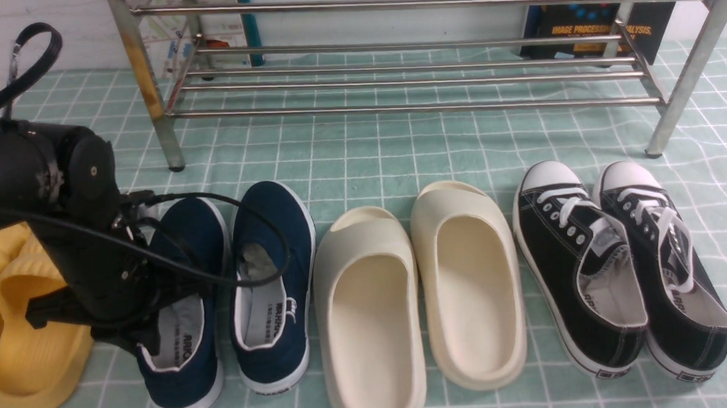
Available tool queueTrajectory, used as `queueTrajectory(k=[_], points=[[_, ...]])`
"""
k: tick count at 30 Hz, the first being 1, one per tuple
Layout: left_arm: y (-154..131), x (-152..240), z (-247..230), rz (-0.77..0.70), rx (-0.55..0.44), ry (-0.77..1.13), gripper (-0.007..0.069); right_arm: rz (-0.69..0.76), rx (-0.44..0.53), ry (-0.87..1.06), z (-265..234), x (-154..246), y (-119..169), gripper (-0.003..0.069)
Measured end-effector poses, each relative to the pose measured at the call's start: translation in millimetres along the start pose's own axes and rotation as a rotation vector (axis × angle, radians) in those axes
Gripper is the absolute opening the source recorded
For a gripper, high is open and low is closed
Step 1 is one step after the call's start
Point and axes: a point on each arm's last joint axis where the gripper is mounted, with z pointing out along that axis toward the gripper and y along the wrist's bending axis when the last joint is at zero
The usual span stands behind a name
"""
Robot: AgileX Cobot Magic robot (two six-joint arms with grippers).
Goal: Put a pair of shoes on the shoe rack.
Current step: Use the left arm to grab the shoe closest to it, then use the left arm to put a shoe into the shoe rack
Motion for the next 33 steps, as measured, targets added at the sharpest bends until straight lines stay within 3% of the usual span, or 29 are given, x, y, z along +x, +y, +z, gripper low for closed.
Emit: queueTrajectory(k=[3, 9, 14, 25, 33], points=[[1, 1, -12, 0.002, 0.005, -0.025, 0.0021, 0.000, 0.000, 0.000, 0, 0, 0, 0.0239], [2, 2, -80, 0.039, 0.047, -0.128, 0.0021, 0.000, 0.000, 0.000, 0, 0, 0, 0.0239], [-14, -27, -130, 0.085, 0.159, -0.290, 0.0021, 0.000, 0.000, 0.000, 0, 0, 0, 0.0239], [-43, -133, -95, 0.081, 0.154, -0.282, 0.0021, 0.000, 0.000, 0.000, 0, 0, 0, 0.0239], [-54, -190, -77, 0.056, 0.181, -0.347, 0.0021, 0.000, 0.000, 0.000, 0, 0, 0, 0.0239]])
